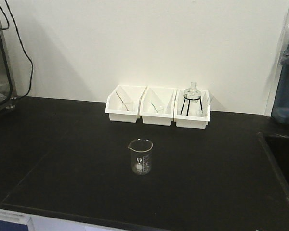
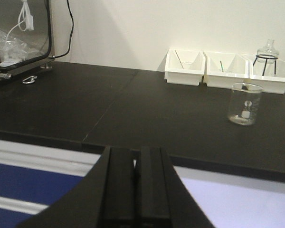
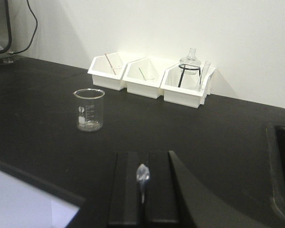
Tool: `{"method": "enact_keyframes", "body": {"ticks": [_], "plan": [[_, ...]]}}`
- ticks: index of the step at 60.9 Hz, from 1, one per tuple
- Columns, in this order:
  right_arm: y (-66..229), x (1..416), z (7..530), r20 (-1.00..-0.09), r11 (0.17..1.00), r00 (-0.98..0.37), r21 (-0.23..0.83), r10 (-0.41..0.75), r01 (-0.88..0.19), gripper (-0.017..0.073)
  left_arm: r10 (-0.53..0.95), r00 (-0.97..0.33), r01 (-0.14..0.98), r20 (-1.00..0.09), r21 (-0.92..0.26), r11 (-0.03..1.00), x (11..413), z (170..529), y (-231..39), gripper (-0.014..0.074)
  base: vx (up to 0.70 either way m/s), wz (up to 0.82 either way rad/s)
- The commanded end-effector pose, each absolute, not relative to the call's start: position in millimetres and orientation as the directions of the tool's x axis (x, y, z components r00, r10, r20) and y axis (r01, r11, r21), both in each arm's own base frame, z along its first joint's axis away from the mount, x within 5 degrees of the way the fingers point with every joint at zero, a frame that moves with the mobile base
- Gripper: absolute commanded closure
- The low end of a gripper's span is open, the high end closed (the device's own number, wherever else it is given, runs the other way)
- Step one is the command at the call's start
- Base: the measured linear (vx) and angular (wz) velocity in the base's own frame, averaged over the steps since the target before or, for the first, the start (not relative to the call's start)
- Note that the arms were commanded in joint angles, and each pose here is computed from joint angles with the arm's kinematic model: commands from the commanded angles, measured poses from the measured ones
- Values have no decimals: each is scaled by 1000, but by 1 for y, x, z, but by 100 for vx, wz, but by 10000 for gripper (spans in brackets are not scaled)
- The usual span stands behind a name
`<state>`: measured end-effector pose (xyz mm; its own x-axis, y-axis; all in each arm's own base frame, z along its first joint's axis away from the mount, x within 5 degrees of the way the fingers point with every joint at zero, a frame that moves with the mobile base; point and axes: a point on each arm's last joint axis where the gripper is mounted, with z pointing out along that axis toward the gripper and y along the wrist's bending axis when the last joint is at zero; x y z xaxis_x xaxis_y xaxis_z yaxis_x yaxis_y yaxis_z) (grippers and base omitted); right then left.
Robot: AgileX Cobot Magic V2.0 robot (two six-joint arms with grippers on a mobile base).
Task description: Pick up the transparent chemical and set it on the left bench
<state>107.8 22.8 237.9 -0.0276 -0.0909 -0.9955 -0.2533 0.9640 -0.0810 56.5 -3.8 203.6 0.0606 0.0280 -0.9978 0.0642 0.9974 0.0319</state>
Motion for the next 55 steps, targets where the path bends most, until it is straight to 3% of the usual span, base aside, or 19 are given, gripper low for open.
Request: {"method": "enact_keyframes", "body": {"ticks": [1,55], "plan": [[26,109,252,-997,957,44,-73,-63,-280,566,14,141,63,-990,23,998,55,206,-4,597,37,0],[26,109,252,-997,957,44,-73,-63,-280,566,14,141,63,-990,23,998,55,206,-4,597,28,-1]]}}
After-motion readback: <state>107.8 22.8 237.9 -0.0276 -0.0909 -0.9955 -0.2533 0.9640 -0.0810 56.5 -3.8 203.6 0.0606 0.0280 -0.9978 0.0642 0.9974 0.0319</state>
